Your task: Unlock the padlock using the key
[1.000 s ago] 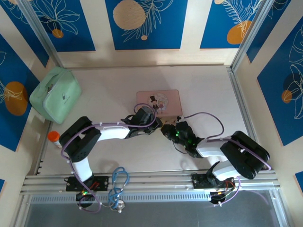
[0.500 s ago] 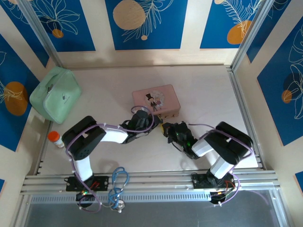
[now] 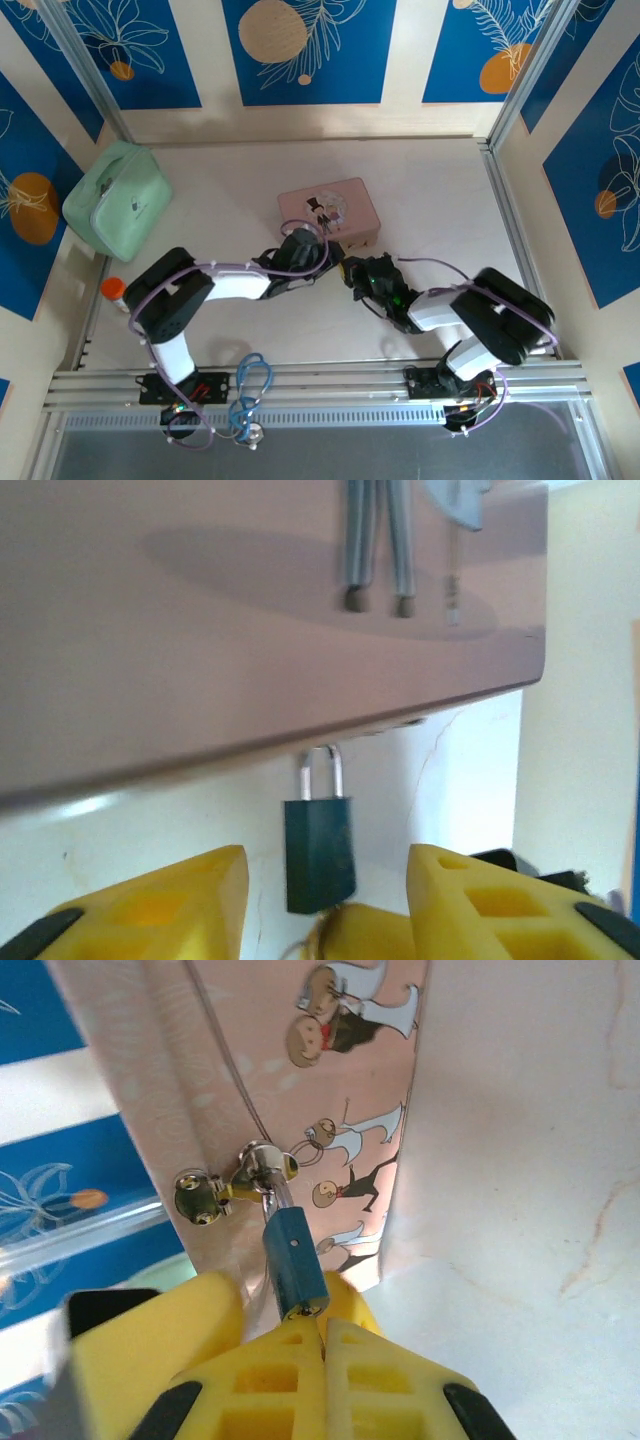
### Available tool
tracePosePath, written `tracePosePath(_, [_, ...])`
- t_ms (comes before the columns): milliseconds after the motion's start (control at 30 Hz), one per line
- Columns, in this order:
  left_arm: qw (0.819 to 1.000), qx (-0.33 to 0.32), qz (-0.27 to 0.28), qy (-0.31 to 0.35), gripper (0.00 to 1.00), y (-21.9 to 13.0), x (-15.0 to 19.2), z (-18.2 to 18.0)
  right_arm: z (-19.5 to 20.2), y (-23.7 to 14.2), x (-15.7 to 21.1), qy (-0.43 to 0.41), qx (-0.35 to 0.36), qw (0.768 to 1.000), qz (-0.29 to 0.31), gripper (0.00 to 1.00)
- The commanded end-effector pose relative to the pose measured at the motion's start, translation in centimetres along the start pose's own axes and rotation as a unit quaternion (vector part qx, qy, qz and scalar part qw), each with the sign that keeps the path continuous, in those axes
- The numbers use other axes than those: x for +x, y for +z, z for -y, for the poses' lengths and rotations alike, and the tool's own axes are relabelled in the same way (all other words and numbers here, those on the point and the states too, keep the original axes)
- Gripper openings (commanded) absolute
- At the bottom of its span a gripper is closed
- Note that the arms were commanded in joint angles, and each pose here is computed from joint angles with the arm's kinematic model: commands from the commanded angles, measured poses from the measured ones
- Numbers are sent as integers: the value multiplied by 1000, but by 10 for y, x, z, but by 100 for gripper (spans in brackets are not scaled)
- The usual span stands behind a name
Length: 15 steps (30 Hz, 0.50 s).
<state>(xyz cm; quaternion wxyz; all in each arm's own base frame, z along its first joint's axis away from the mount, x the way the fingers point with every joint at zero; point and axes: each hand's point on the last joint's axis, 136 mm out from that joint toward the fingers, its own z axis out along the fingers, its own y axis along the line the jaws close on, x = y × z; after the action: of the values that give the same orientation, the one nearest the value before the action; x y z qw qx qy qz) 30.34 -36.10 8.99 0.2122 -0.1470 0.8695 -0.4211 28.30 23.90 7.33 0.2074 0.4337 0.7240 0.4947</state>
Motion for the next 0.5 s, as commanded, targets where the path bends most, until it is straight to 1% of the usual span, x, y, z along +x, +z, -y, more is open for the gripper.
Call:
tracePosePath(0, [996, -53, -39, 62, 47, -17, 7, 8, 30, -8, -5, -123, 102, 987, 1, 0])
tracePosePath(67, [994, -69, -57, 67, 45, -15, 10, 13, 22, -7, -5, -178, 99, 979, -5, 0])
tracePosePath(133, [993, -70, -70, 64, 45, -12, 13, 19, 14, -5, -2, -238, 97, 966, -17, 0])
tracePosePath(200, [992, -74, -79, 59, 45, -7, 16, 20, 14, -3, -1, -271, 100, 957, -24, 0])
tracePosePath(333, [984, -140, -92, 54, 44, -9, 17, 2, 16, -3, -1, -294, 83, 952, -34, 0])
tracePosePath(400, [982, -155, -90, 52, 44, -13, 17, -2, 18, -3, 0, -311, 89, 945, -39, 0])
tracePosePath(467, [982, -160, -92, 51, 45, -14, 18, -2, 19, -4, -2, -313, 86, 945, -37, 0])
